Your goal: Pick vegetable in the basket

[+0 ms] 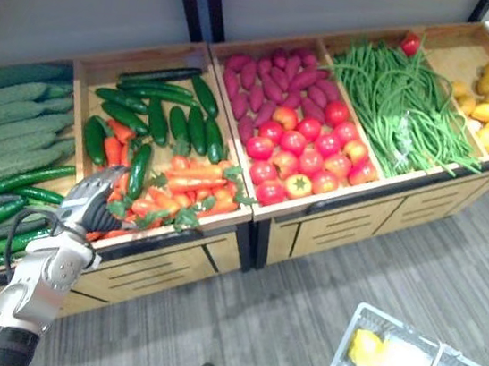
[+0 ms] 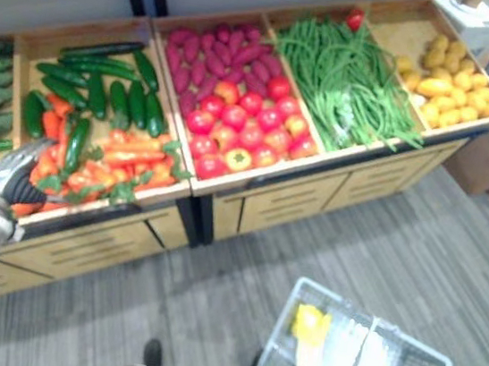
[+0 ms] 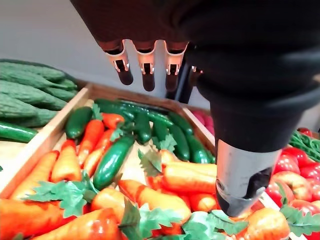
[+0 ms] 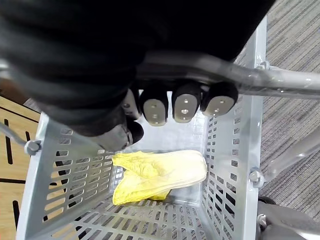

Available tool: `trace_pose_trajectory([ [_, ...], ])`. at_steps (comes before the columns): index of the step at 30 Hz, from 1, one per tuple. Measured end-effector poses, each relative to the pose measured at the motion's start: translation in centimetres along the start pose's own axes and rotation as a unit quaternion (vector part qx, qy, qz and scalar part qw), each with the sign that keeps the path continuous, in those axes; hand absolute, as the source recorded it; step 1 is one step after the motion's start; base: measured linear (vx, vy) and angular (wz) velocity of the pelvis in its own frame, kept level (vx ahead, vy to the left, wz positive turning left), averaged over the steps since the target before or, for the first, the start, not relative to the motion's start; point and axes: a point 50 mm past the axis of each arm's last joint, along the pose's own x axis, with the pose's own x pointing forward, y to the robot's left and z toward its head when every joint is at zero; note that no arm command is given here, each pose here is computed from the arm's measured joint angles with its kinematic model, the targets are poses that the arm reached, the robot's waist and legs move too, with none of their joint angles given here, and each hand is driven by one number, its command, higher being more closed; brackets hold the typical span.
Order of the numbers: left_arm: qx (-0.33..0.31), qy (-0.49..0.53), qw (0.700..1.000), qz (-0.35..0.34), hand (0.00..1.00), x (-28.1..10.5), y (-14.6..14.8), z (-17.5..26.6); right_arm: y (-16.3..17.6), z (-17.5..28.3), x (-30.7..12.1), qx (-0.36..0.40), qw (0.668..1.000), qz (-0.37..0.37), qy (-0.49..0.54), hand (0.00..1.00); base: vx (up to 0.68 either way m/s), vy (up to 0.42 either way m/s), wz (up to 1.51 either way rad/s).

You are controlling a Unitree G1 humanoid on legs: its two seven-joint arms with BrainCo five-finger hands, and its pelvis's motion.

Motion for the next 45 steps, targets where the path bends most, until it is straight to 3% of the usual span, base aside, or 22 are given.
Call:
trace_pose_trajectory([
  [10, -0.011, -0.03, 0.997, 0.064, 0.0, 3.9, 3.4, 2.9, 0.8, 1.8, 0.2, -0.019, 0.999, 0.011, -0.031, 1.0, 0.02, -0.012, -0.04],
  [45, -0.033, -0.021, 0.982, 0.184, 0.0, 7.8, 9.9, 6.0, 3.0, 6.0, -0.3, -0.038, 0.99, 0.042, -0.128, 1.0, -0.02, -0.01, -0.05],
])
